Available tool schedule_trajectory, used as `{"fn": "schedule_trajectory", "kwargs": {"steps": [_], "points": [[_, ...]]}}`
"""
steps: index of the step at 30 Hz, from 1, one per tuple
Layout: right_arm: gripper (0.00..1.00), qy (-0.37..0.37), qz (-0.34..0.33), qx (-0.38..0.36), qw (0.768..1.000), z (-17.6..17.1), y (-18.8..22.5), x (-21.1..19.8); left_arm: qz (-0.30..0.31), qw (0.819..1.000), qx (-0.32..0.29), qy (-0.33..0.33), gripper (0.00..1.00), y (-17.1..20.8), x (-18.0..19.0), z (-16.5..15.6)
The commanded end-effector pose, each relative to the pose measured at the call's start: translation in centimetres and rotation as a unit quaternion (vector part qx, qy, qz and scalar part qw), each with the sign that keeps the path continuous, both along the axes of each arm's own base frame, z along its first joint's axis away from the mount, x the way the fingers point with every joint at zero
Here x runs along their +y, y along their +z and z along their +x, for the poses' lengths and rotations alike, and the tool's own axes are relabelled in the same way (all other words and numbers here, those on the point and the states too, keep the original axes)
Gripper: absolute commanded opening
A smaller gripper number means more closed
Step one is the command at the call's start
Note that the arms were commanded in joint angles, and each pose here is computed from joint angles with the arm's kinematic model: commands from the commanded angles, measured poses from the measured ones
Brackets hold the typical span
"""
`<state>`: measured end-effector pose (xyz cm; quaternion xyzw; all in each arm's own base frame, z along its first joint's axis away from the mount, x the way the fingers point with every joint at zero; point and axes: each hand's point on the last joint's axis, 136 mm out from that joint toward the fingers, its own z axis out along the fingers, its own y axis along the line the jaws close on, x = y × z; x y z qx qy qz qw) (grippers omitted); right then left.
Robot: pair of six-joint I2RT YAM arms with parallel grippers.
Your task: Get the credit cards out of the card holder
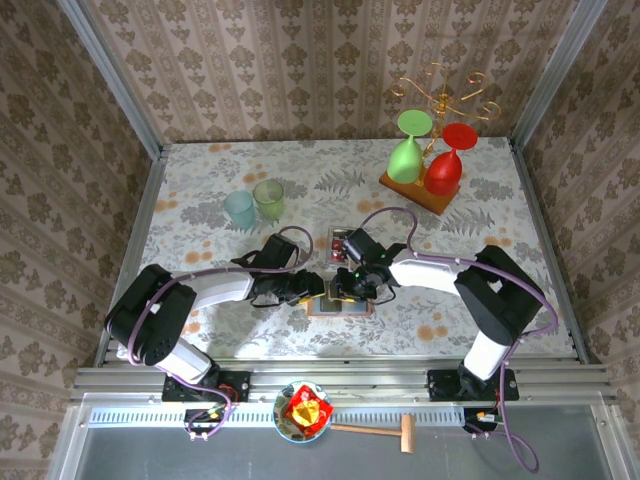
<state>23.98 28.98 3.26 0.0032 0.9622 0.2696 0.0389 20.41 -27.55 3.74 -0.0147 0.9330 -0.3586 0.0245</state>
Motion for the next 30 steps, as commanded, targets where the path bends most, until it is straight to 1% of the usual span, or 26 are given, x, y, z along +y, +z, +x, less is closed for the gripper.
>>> {"fn": "schedule_trajectory", "kwargs": {"steps": [1, 4, 10, 15, 19, 23, 26, 30], "points": [[0.29, 0.003, 0.0, -0.027, 1.0, 0.4, 1.6, 0.0, 0.006, 1.0, -0.01, -0.001, 0.41, 0.5, 0.3, 0.2], [0.3, 0.002, 0.007, -0.032, 0.999, 0.5, 1.9, 0.1, 0.003, 1.0, -0.017, 0.001, 0.4, 1.1, 0.2, 0.4], [0.29, -0.004, 0.017, -0.034, 0.999, 0.6, 2.0, -0.1, -0.003, 1.0, -0.02, -0.001, 0.26, 1.6, -0.3, 0.9], [0.28, -0.01, 0.036, -0.023, 0.999, 0.4, 1.6, 0.2, -0.005, 1.0, -0.019, -0.004, 0.17, 1.5, -0.5, 0.8], [0.27, -0.01, 0.036, -0.015, 0.999, 0.3, 1.0, 0.2, -0.004, 1.0, -0.013, -0.005, 0.14, 0.9, -0.5, 0.6], [0.27, -0.009, 0.041, -0.008, 0.999, 0.2, 0.6, 0.4, -0.002, 1.0, -0.004, -0.005, 0.13, 0.1, -0.5, 0.3], [0.27, -0.007, 0.05, 0.001, 0.999, 0.1, 0.3, 0.8, 0.0, 1.0, 0.001, -0.005, 0.09, -0.5, -0.2, 0.1], [0.27, -0.007, 0.046, 0.008, 0.999, 0.0, -0.2, 0.8, 0.003, 1.0, 0.002, -0.005, 0.08, -0.8, 0.0, -0.1]]}}
